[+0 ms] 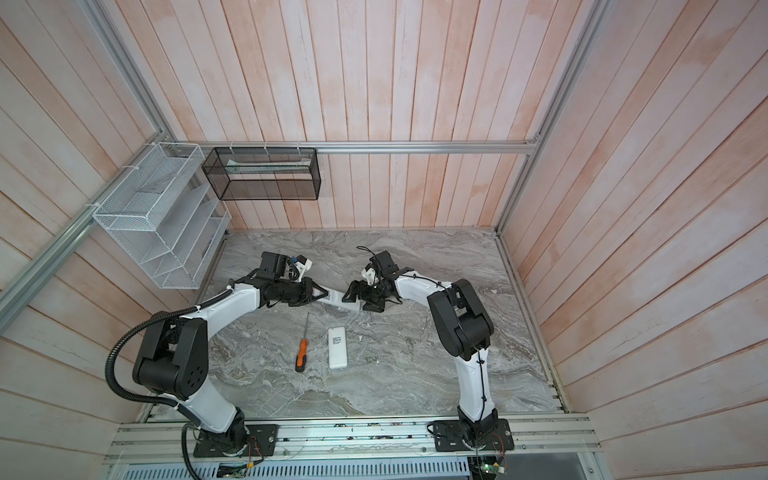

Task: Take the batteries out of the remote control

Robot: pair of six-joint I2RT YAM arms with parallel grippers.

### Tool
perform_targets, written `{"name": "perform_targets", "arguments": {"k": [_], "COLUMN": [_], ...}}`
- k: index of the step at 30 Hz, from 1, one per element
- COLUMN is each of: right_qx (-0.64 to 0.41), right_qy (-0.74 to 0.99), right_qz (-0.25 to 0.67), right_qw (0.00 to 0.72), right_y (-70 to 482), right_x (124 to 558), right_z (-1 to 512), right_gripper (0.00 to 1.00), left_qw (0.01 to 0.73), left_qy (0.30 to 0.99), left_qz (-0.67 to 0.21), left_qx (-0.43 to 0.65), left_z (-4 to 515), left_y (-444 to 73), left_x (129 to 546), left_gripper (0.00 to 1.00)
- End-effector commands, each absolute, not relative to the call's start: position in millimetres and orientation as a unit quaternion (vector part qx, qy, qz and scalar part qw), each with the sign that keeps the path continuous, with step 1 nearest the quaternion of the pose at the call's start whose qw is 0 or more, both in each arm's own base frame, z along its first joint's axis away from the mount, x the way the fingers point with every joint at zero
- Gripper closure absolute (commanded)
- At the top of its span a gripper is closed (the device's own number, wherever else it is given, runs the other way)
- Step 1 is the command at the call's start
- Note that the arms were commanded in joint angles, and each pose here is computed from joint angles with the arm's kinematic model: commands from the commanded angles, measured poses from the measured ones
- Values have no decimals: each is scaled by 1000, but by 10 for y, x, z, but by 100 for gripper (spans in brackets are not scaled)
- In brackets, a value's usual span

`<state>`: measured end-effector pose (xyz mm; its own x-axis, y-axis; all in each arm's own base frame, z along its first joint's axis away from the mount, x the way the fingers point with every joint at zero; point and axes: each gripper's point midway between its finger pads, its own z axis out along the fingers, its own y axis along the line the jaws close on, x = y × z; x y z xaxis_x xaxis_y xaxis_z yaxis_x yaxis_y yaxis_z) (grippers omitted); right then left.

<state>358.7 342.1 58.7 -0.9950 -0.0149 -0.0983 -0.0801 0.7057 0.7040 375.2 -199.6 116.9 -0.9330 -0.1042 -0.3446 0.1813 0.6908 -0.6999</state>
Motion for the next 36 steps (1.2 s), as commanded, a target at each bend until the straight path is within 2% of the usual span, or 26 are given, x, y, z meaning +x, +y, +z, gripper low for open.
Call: {"name": "perform_targets", "arguments": {"k": [1, 20, 36], "right_qx": [-20, -18, -113], "right_qy": [924, 928, 972], "right_qz": [380, 370, 192], "right_qw": [41, 42, 68], "right_y": [3455, 3453, 3616], "right_x": [3642, 3715, 3683], "right_z": [507, 434, 301], "right_gripper": [12, 13, 10], "left_qw": [146, 145, 150], "left_qy": [929, 929, 926], "left_qz": [-339, -340, -345], "left_qx": [9, 9, 20], "left_z": [763, 772, 838], "left_y": [-1838, -1851, -1932], "left_x": [3611, 3635, 3653], "left_gripper": [100, 100, 100]}}
